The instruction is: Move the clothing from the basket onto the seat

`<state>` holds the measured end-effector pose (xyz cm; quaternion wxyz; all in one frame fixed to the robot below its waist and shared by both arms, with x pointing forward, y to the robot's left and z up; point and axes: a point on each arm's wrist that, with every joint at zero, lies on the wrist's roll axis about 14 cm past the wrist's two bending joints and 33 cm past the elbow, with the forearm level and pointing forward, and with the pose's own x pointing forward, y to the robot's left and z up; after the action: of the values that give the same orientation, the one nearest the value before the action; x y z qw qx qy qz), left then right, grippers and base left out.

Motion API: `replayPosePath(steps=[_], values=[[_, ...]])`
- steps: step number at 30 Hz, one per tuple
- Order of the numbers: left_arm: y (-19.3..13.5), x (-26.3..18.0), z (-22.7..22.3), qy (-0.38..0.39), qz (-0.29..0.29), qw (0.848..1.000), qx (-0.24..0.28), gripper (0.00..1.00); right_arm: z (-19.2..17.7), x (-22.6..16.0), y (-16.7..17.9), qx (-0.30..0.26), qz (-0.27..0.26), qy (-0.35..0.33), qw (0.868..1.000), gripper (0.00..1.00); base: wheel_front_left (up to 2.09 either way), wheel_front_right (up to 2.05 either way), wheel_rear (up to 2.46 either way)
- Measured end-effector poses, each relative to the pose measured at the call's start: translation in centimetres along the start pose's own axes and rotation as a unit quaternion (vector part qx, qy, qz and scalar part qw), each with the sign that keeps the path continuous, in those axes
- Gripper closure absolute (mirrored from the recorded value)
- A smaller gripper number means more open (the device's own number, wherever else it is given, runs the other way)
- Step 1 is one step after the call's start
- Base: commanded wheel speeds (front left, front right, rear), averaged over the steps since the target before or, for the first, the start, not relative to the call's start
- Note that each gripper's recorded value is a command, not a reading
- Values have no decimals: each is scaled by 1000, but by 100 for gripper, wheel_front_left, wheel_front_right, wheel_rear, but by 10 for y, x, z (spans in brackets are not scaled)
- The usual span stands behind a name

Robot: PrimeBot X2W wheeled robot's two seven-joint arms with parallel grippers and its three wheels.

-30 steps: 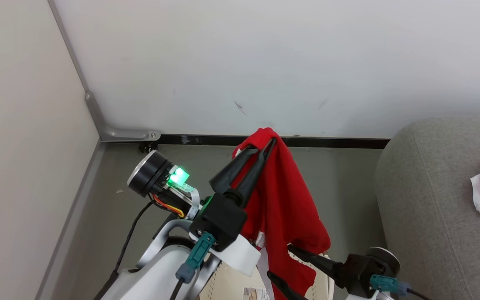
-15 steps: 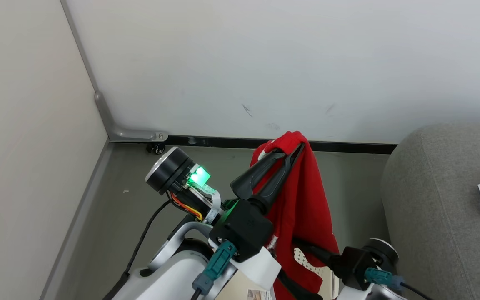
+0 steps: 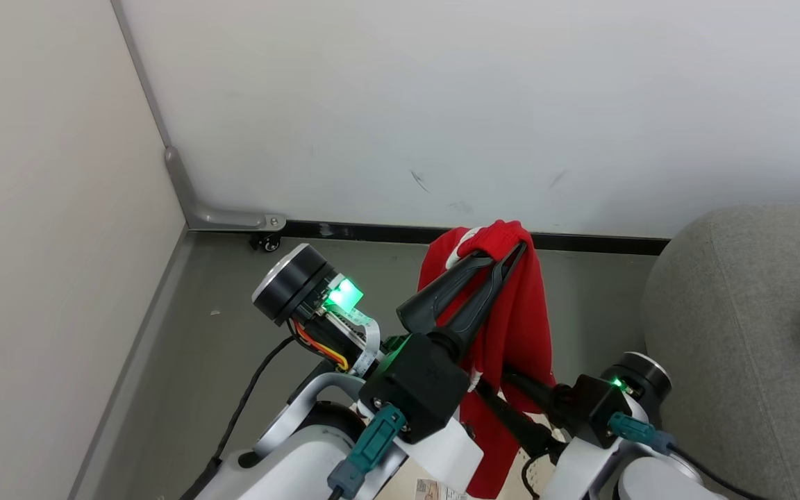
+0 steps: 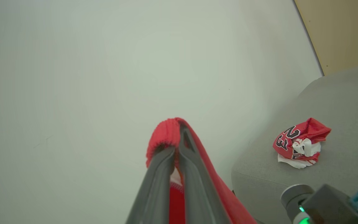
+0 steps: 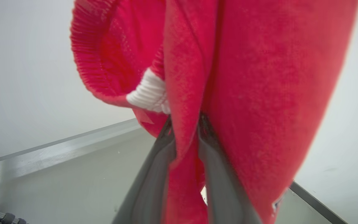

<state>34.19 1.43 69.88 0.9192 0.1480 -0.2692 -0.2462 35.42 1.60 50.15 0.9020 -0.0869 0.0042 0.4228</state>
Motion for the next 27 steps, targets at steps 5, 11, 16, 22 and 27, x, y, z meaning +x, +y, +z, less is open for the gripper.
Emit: replayPosePath(steps=[5, 11, 16, 22, 27], values=[[0, 1, 0, 3, 0, 1000, -6, 100, -3, 3, -4, -10, -4, 3, 1000, 100, 0, 0, 0], [11, -1, -18, 35, 17, 999, -12, 100, -6, 4, -5, -3, -9, 3, 1000, 100, 0, 0, 0], [27, -13, -56, 95, 43, 994, -25, 100, -7, 1, -5, 9, -13, -1, 1000, 100, 0, 0, 0], [31, -28, -93, 155, 62, 985, -48, 100, -4, -8, -8, 41, -31, -16, 999, 100, 0, 0, 0], [28, -36, -112, 182, 62, 979, -68, 100, 4, -20, -29, 40, -62, -30, 997, 100, 0, 0, 0]])
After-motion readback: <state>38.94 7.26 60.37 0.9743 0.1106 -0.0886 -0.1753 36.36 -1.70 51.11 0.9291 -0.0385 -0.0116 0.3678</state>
